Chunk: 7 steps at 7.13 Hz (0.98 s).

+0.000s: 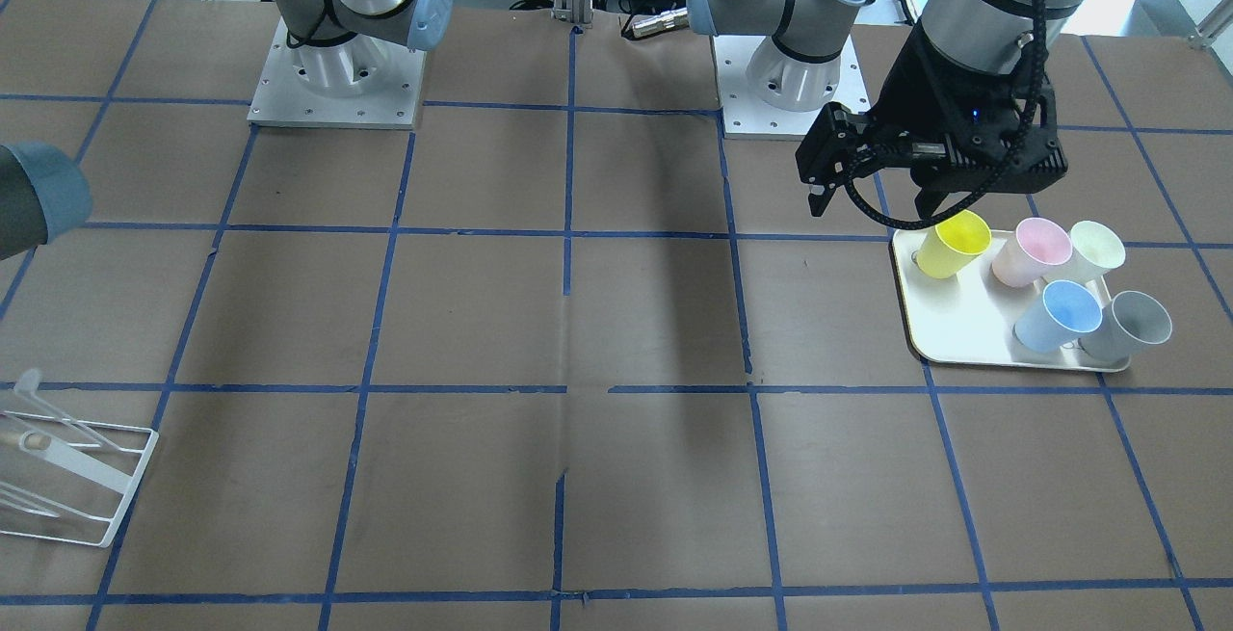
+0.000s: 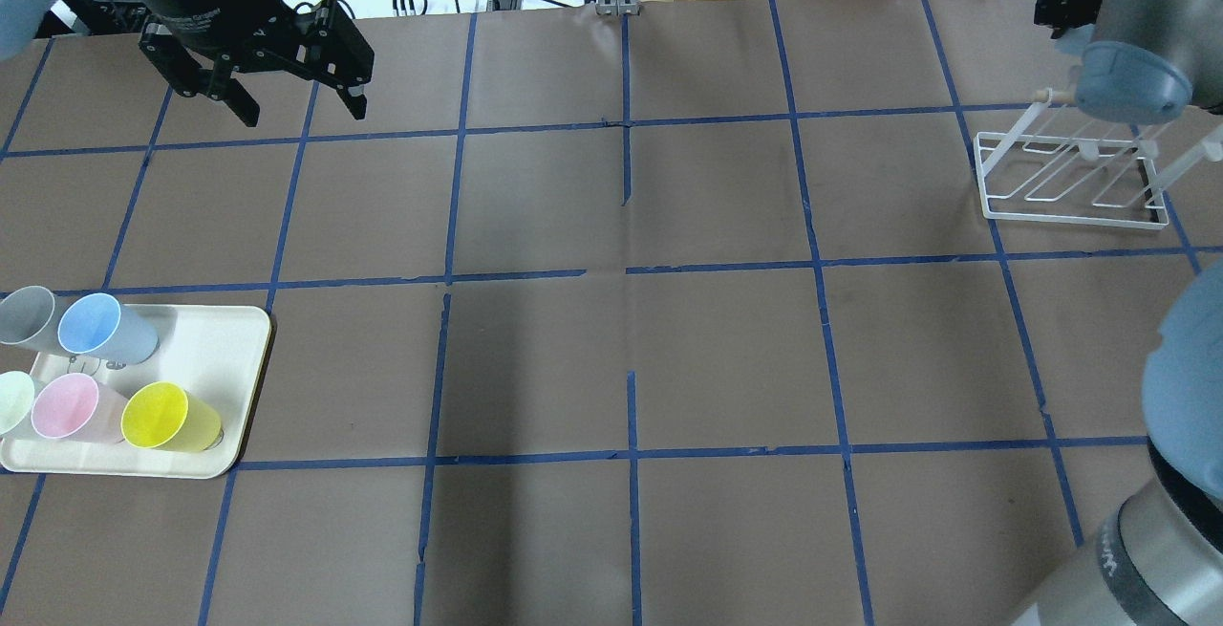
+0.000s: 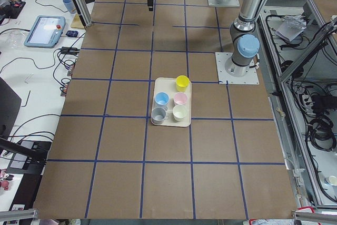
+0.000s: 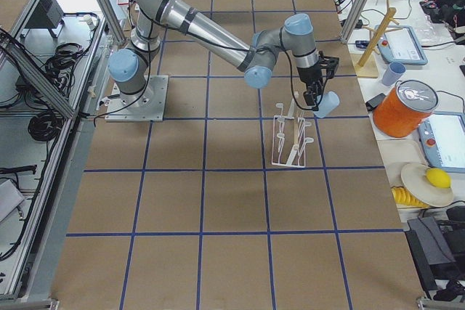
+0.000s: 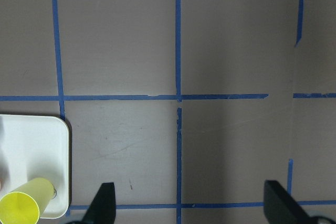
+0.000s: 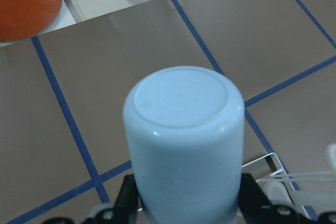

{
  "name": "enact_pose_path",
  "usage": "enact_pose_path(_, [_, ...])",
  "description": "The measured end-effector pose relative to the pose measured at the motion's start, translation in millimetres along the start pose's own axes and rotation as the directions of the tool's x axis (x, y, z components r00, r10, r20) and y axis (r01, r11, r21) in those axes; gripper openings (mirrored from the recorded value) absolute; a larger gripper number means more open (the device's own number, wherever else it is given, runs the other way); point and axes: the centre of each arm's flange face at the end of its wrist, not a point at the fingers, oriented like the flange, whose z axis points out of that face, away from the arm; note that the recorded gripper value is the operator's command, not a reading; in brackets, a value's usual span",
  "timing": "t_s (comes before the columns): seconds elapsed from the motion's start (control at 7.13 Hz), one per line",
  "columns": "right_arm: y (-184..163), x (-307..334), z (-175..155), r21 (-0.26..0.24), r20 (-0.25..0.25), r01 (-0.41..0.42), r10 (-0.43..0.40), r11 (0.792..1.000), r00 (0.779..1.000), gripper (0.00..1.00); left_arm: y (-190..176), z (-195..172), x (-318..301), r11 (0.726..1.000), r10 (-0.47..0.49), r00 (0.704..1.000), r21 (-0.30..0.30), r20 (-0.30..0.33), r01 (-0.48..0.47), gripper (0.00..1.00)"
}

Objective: Transfer IKEA cup to right arm and place on rack

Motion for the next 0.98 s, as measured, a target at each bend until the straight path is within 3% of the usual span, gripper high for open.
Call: enact_pose_path(0.98, [9.5, -4.6, 24.2, -0.038, 0.001, 0.000, 0.000, 0.999, 1.000, 0.00, -0.4, -0.7, 0.0, 1.000, 0.000, 1.000, 0.004, -0.001, 0.000, 1.00])
